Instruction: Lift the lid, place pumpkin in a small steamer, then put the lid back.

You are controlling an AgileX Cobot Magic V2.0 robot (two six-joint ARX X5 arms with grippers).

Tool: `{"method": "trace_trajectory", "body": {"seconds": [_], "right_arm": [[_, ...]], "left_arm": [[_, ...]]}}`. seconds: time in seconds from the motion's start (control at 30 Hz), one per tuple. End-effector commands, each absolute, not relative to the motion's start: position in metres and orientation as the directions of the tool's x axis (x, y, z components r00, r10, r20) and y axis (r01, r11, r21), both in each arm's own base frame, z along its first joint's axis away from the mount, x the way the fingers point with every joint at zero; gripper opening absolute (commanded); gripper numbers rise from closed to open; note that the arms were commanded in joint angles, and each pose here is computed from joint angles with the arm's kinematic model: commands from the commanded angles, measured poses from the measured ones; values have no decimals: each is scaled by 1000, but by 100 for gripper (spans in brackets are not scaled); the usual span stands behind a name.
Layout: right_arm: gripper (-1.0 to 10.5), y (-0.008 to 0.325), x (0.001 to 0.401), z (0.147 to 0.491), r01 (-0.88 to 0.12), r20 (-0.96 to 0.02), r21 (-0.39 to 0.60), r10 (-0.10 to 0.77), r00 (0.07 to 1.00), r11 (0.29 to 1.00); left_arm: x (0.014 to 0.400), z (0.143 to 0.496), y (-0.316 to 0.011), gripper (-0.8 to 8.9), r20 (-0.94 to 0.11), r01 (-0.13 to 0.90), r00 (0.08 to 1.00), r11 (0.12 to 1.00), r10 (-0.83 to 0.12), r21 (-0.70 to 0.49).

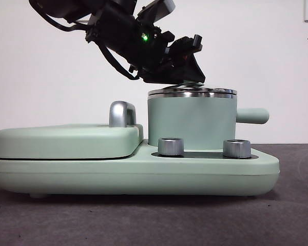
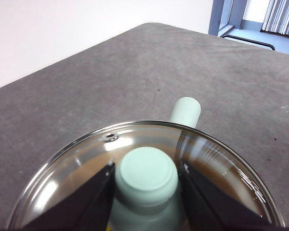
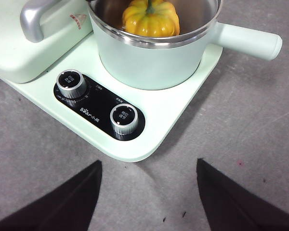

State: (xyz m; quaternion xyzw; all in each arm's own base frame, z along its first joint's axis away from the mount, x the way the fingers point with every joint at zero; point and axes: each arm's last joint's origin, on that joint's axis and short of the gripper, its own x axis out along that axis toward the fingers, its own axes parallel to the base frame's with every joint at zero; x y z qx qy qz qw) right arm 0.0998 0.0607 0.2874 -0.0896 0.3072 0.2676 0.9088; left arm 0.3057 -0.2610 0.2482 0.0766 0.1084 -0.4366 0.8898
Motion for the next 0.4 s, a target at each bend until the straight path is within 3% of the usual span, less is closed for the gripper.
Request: {"method": "trace_trajectory", "body": {"seconds": [0.03,0.23,0.4], "right_arm": [[301,62,100,289,-541,-601,10,437,669,841],[301,62,101,290,-542,-594,9,440,673,840],[304,63,101,290,-549,-587,15,452,672,836]], "left_arm": [[301,265,-261,219,-213,793,601,607,-770,43],[289,293,-245,219,-215,783,613,620,-760,41],[274,311,-219,260,-316,751,622,660,-717,-20]]}}
